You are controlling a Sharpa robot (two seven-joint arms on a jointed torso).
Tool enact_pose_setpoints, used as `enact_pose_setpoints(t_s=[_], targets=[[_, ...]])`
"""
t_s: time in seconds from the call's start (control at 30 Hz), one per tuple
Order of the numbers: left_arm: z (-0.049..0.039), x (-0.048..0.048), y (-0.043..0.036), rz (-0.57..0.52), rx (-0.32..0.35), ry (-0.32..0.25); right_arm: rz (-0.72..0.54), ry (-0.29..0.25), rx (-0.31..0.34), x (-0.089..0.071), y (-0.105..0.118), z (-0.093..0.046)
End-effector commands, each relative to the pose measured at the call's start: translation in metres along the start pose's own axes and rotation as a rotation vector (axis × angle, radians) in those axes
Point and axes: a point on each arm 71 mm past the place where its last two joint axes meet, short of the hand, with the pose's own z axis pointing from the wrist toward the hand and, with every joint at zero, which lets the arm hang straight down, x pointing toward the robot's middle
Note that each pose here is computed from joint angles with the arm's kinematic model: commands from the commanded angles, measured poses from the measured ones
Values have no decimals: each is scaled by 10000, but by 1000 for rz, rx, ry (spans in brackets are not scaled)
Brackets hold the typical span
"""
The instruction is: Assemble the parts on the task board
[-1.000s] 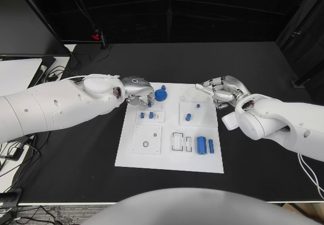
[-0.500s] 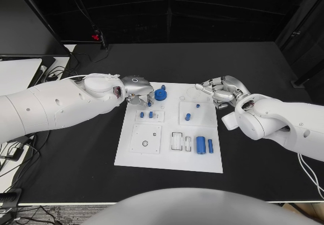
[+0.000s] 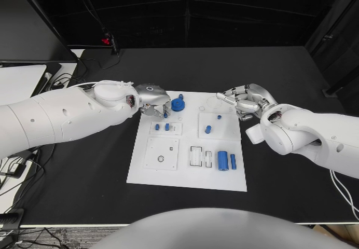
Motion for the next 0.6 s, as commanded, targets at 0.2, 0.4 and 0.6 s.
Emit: enact_pose_setpoints(t_s=[0.2,0.4,0.6], targets=[[-4,64,19,-4,-16,54,0,6,-11,7,17,1],[-12,66,26,-4,-18,53,0,6,-10,5,16,0],[-20,57,38,0,-27,38,0,8,-11,8,16,2]])
